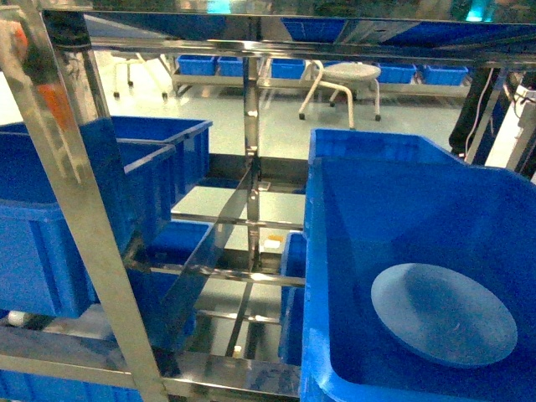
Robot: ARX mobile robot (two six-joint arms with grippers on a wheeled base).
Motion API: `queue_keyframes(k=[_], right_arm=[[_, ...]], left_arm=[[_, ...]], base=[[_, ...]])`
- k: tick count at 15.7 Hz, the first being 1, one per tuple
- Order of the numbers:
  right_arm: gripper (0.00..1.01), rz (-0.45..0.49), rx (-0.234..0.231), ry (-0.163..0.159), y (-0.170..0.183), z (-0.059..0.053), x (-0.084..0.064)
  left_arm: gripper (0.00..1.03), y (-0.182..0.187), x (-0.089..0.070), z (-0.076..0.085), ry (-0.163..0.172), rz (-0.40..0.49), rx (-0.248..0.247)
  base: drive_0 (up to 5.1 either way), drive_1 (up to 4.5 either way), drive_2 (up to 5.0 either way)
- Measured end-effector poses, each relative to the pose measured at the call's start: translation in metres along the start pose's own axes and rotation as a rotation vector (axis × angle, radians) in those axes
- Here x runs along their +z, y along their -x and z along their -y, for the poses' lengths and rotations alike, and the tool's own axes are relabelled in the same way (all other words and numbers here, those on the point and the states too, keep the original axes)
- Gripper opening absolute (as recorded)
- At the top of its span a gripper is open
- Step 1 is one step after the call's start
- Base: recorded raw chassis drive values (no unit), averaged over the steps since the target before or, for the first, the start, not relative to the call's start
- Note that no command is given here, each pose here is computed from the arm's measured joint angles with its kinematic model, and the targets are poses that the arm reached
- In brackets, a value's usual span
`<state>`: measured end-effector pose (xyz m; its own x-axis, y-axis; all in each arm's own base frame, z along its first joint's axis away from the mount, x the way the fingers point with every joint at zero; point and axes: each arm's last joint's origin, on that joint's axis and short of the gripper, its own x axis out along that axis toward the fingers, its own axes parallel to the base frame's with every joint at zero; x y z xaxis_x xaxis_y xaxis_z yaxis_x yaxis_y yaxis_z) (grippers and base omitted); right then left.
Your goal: Place blue tray on left shelf second layer neatly
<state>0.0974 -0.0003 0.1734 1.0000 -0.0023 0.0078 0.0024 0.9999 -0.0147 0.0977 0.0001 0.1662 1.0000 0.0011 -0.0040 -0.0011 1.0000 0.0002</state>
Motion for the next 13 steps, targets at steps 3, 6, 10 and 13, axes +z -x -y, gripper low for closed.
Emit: queue_keyframes(k=[3, 6, 10, 13], right_arm=[[0.02, -0.001, 0.0, -0.004, 0.0003, -0.0003, -0.0059], [0.02, -0.004, 0.002, -0.004, 0.0003, -0.0004, -0.0062], [0.31, -0.005, 0.002, -0.004, 0.0003, -0.0004, -0.0062], [0.7, -0.004, 0.002, -0.004, 0.0003, -0.0004, -0.0062]], left_arm=[[0.98, 0.0, -0.0001, 0.0, 0.0, -0.001, 0.0], [0.98, 0.0, 0.0, 0.0, 0.0, 0.0, 0.0], [0.98, 0.0, 0.0, 0.0, 0.0, 0.0, 0.0], [0.98, 0.0, 0.0, 0.0, 0.0, 0.0, 0.0]], base=[[0.0, 0.0, 0.0], [0.0, 0.0, 0.0], [0.0, 0.0, 0.0], [0.0, 0.0, 0.0]])
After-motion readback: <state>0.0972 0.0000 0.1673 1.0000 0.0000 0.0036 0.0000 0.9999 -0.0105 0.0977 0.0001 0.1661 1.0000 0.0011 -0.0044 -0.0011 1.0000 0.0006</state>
